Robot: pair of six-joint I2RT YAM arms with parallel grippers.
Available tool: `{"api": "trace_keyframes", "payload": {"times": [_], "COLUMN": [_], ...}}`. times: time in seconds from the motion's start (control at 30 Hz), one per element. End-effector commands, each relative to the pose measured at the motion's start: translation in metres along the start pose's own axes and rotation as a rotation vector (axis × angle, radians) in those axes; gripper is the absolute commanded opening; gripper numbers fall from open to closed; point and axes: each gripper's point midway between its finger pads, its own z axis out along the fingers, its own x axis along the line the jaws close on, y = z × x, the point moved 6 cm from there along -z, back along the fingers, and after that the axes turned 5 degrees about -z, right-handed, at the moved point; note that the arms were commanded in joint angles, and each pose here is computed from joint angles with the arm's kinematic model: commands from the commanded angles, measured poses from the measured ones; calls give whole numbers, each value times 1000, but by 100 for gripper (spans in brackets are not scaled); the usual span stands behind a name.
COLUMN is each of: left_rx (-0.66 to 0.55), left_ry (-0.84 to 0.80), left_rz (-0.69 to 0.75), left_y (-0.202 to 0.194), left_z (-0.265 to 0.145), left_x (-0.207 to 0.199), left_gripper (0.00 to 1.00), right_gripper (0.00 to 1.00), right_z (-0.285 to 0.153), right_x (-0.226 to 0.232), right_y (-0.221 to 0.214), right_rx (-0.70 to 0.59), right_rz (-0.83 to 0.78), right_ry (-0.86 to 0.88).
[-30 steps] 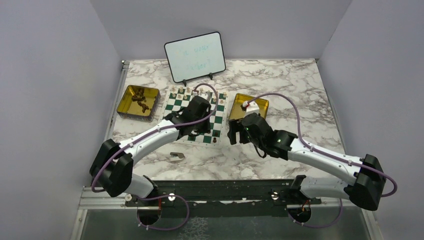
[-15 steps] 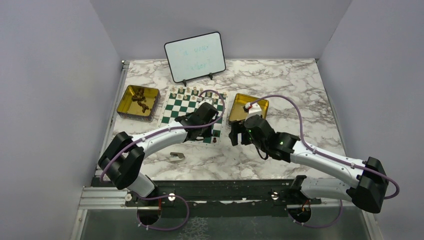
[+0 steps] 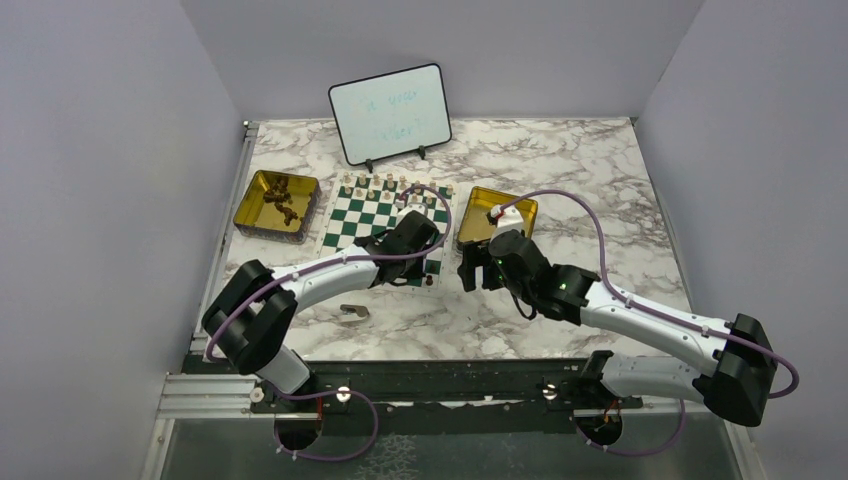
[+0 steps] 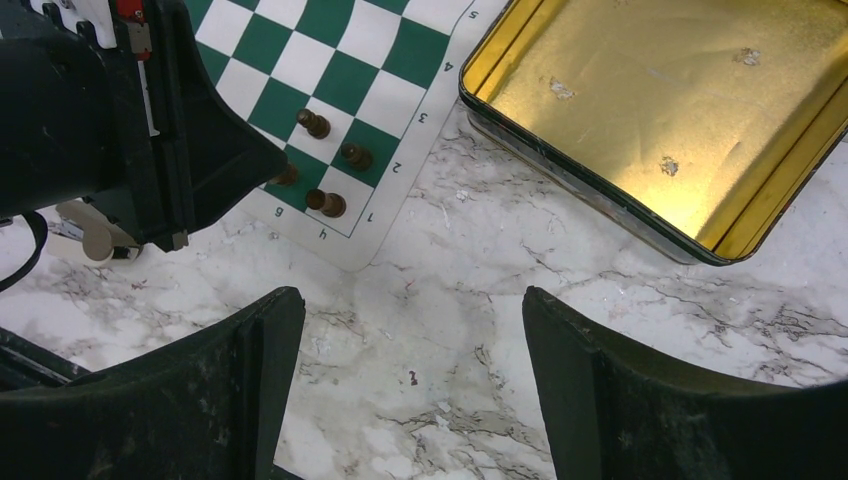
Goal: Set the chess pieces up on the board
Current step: Place the chess piece on the chessboard.
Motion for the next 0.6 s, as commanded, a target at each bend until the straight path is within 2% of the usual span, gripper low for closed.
{"api": "trace_keyframes", "payload": {"times": [0.0,0.57], "left_rx": [-22,5], "left_ry": [17,20], "left_rz": [-4,7], "left_y": [-1,-6], "left_z": [5,12], "left_x": [0,-1], "left_gripper": [17,22], "right_gripper": [85,85], "right_z": [1,1], "right_x": [-1,-1], "right_y": [6,7], "right_rx": [-41,-47], "right_rz": [25,21], "right_ry": [-20,-23]}}
